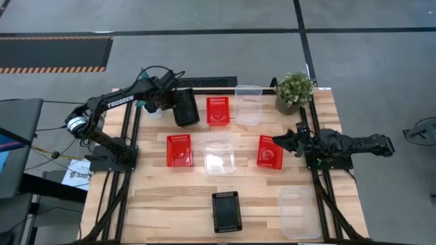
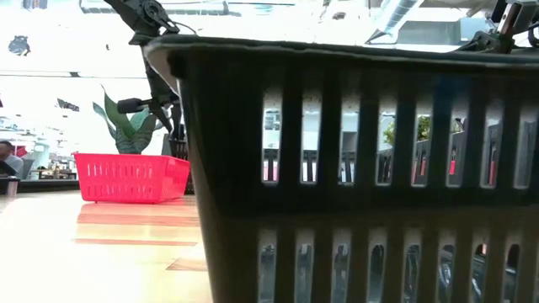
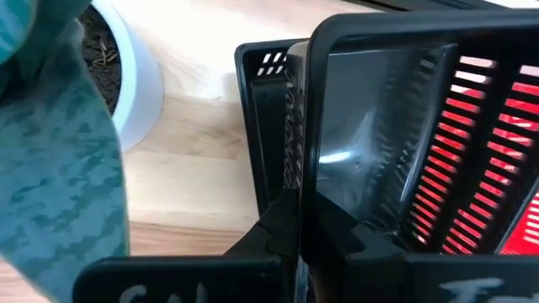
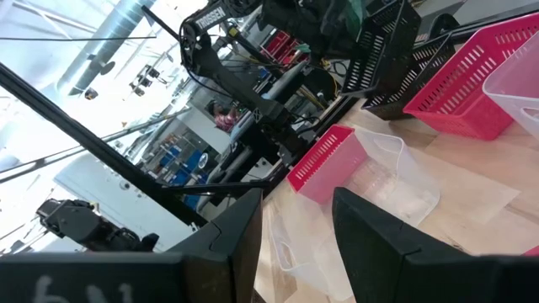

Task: Stack baskets by color
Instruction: Stack the bottom left black bin on the top black bin, then stack the black bin on the black bin

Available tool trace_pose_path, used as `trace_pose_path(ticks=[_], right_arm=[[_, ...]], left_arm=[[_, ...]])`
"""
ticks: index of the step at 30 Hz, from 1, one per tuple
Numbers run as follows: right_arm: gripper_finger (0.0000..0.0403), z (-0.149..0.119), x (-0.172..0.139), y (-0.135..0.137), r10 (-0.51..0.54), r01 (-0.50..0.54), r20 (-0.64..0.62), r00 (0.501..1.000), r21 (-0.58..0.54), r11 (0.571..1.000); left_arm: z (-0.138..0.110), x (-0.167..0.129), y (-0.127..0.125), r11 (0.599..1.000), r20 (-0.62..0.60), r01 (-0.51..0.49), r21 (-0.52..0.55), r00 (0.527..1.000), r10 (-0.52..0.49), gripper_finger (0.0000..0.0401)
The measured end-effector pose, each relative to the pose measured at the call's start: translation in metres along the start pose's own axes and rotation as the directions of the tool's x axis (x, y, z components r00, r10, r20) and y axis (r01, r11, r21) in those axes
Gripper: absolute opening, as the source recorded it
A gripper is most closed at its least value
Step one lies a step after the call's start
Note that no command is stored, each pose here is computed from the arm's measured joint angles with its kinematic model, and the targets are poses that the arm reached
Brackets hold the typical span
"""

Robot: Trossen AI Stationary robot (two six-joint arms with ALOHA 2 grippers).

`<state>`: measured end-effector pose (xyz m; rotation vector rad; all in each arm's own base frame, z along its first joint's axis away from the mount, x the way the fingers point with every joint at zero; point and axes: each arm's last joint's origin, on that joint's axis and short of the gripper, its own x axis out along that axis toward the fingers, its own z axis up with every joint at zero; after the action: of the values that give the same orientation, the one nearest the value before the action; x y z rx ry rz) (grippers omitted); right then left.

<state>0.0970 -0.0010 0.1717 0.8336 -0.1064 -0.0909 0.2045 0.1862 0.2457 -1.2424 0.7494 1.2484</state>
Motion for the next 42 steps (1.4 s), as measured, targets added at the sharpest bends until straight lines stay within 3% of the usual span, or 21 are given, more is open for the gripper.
trace_pose_path(ticks=[10,21,36,39,42], right_arm=[[0.0169,0.0,0.0,0.0,0.0,0.0,-0.001,1.0,-0.002,1.0],[0.0169,0.0,0.0,0.0,-0.002,0.002,-0.002,1.0,-0.022,1.0],[0.0169,0.0,0.0,0.0,-0.002,0.002,-0.002,1.0,-0.026,1.0],[0.0169,0.0,0.0,0.0,-0.002,0.002,-0.002,1.0,-0.026,1.0],[0.0169,0.0,0.0,0.0,-0.002,0.002,-0.002,1.0,-0.026,1.0]], left_arm=[[0.0,0.021,-0.003,0.999,-0.06,-0.037,0.011,0.997,0.037,0.0],[0.004,0.021,-0.004,0.999,-0.116,0.038,0.021,0.993,-0.036,0.0004],[0.007,0.021,-0.003,0.995,-0.108,0.044,0.088,0.994,-0.034,0.0106],[0.008,0.021,-0.003,0.992,-0.149,0.087,0.093,0.986,-0.073,0.0126],[0.009,0.014,-0.009,0.973,-0.221,0.191,0.132,0.962,-0.159,0.014]])
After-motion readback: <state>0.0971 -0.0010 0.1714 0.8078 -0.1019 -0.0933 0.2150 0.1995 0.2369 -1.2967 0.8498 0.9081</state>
